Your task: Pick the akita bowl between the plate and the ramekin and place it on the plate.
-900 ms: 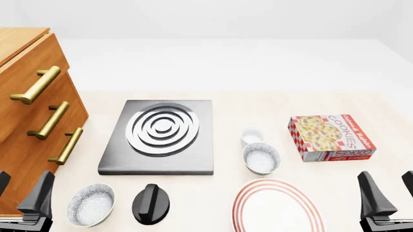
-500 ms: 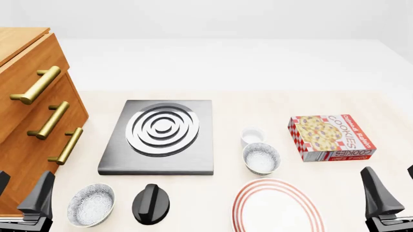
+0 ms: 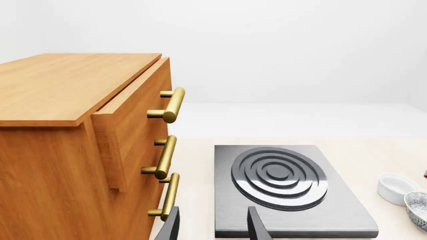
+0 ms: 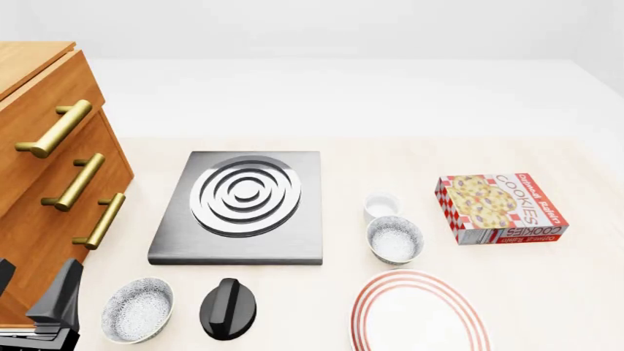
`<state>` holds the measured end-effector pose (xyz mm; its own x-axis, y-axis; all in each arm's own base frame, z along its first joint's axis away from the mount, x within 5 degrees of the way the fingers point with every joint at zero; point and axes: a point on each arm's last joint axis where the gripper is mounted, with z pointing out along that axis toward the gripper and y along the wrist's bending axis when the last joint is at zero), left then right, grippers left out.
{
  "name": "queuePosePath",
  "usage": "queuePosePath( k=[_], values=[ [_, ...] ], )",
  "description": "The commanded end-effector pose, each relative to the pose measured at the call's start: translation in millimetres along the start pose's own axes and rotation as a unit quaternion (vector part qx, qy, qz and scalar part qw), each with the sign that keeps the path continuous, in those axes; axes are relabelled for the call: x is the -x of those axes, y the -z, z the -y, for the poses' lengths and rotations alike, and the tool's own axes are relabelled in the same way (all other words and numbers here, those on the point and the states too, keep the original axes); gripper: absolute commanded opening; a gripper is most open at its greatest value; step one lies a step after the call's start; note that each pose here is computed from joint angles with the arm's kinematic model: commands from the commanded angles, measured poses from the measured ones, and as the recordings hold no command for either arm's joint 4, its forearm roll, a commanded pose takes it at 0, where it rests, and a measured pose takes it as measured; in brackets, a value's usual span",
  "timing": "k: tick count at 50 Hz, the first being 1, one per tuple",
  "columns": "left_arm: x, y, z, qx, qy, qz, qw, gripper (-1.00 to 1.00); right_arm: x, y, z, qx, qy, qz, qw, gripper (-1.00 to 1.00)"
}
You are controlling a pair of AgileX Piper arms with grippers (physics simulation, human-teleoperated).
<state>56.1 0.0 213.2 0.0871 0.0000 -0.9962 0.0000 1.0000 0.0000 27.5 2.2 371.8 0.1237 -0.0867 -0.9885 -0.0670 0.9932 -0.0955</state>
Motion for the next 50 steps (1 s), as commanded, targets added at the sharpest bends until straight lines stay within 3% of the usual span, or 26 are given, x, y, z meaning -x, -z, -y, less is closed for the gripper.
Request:
queuePosePath(
  k=[1, 4, 5, 7, 8, 10, 13, 15, 16, 20, 22, 23, 25, 29, 35, 44, 50],
  values=[
    [0.0, 0, 0.0, 0.0, 0.0, 0.0, 1.0, 1.0, 78, -12, 8, 0.001, 0.034, -0.017, 0.9993, 1.0],
    [0.0, 0, 0.0, 0.0, 0.0, 0.0, 1.0, 1.0, 101, -18, 10, -0.005, 0.037, -0.03, 0.9989, 1.0],
    [0.0, 0, 0.0, 0.0, 0.0, 0.0, 1.0, 1.0, 107, -20, 12, -0.012, 0.054, -0.038, 0.9977, 1.0],
    [0.0, 0, 0.0, 0.0, 0.0, 0.0, 1.0, 1.0, 118, -23, 12, -0.004, 0.047, -0.035, 0.9983, 1.0],
    [0.0, 0, 0.0, 0.0, 0.0, 0.0, 1.0, 1.0, 120, -24, 13, -0.009, 0.055, -0.033, 0.9979, 1.0],
    [0.0, 0, 0.0, 0.0, 0.0, 0.0, 1.0, 1.0, 124, -41, 11, 0.015, 0.03, -0.062, 0.9975, 1.0],
    [0.0, 0, 0.0, 0.0, 0.0, 0.0, 1.0, 1.0, 127, -59, 11, 0.017, 0.024, -0.09, 0.9955, 1.0],
    [0.0, 0, 0.0, 0.0, 0.0, 0.0, 1.0, 1.0, 129, -61, 13, 0.01, 0.061, -0.088, 0.9942, 1.0],
    [0.0, 0, 0.0, 0.0, 0.0, 0.0, 1.0, 1.0, 135, -63, 13, 0.011, 0.05, -0.088, 0.9948, 1.0],
    [0.0, 0, 0.0, 0.0, 0.0, 0.0, 1.0, 1.0, 138, -85, 11, 0.033, 0.05, -0.124, 0.9905, 1.0],
    [0.0, 0, 0.0, 0.0, 0.0, 0.0, 1.0, 1.0, 147, -81, 14, 0.017, 0.044, -0.117, 0.992, 1.0],
    [0.0, 0, 0.0, 0.0, 0.0, 0.0, 1.0, 1.0, 146, -88, 14, 0.019, 0.029, -0.133, 0.9905, 1.0],
    [0.0, 0, 0.0, 0.0, 0.0, 0.0, 1.0, 1.0, 147, -91, 13, 0.024, 0.035, -0.142, 0.989, 1.0],
    [0.0, 0, 0.0, 0.0, 0.0, 0.0, 1.0, 1.0, 129, -116, 10, 0.032, 0.013, -0.205, 0.9782, 1.0],
    [0.0, 0, 0.0, 0.0, 0.0, 0.0, 1.0, 1.0, 94, -149, 5, 0.036, -0.009, -0.297, 0.9542, 1.0],
    [0.0, 0, 0.0, 0.0, 0.0, 0.0, 1.0, 1.0, 73, -163, 3, 0.046, 0.008, -0.338, 0.94, 1.0],
    [0.0, 0, 0.0, 0.0, 0.0, 0.0, 1.0, 1.0, 47, -179, -3, 0.052, -0.001, -0.385, 0.9214, 1.0]
  ],
)
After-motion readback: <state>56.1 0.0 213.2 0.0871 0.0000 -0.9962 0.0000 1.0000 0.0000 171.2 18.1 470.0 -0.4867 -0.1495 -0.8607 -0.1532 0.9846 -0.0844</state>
